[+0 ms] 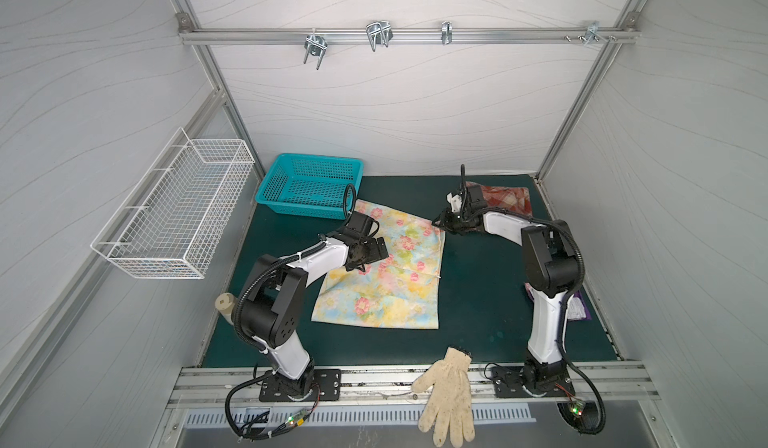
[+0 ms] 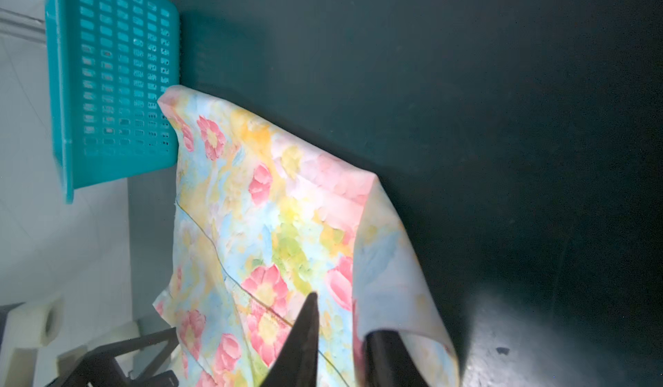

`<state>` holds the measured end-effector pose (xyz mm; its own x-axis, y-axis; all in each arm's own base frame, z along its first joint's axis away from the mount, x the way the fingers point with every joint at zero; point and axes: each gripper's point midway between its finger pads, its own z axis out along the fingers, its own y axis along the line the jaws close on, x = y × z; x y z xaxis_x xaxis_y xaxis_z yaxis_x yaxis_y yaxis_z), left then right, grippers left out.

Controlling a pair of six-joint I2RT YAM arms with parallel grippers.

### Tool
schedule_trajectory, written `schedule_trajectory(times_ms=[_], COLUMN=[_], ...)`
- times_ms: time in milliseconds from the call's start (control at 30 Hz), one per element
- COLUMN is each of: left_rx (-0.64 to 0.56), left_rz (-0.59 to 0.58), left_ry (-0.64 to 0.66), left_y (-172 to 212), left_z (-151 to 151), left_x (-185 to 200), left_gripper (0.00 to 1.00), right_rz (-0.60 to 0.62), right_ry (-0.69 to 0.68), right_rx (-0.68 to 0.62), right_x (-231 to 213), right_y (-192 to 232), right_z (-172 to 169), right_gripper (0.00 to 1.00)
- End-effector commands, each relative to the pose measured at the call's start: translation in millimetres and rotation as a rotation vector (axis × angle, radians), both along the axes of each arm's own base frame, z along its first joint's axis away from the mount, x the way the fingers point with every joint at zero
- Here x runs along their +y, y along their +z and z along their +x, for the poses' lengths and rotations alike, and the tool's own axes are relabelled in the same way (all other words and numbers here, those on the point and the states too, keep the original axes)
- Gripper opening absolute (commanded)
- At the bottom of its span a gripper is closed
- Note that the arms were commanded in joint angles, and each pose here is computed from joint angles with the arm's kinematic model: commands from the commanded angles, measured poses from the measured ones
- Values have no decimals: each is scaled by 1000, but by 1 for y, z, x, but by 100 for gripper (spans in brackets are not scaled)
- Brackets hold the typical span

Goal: Fold and stack the skirts

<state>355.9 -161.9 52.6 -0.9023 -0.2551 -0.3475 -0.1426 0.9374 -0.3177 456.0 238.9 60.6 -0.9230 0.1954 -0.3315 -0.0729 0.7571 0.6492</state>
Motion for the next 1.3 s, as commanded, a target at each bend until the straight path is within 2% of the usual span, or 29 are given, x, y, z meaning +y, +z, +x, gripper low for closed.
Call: schedule_trajectory(times_ms=[0, 267, 500, 567, 633, 667, 767, 1267], left_rx=[-63, -75, -85, -86, -83, -81, -83, -72], left_rz=[13, 1, -1, -2, -4, -6, -7, -14], left_ry=[3, 11, 5, 5, 3, 2, 1, -1], left_y=[18, 24, 26, 27, 26, 26, 26, 26], left_z=[13, 16, 15, 14, 13, 13, 13, 13], left_x=[3, 3, 3, 4, 3, 3, 3, 1], left_gripper=[97, 97, 97, 98, 97, 97, 97, 97], right_rz=[99, 244, 260, 246, 201, 182, 131, 13], right_ry=[-58, -186, -207, -171, -165, -173, -160, -131], right_rx=[-24, -41, -94, -96, -87, -93, -99, -82], right_x=[-4, -20, -25, -21, -24, -27, -30, -31], right_y=[21, 42, 62, 64, 56, 52, 40, 5], right_z=[1, -26, -29, -28, -28, -28, -27, -1], right_gripper=[20, 12, 12, 18, 40, 48, 60, 60])
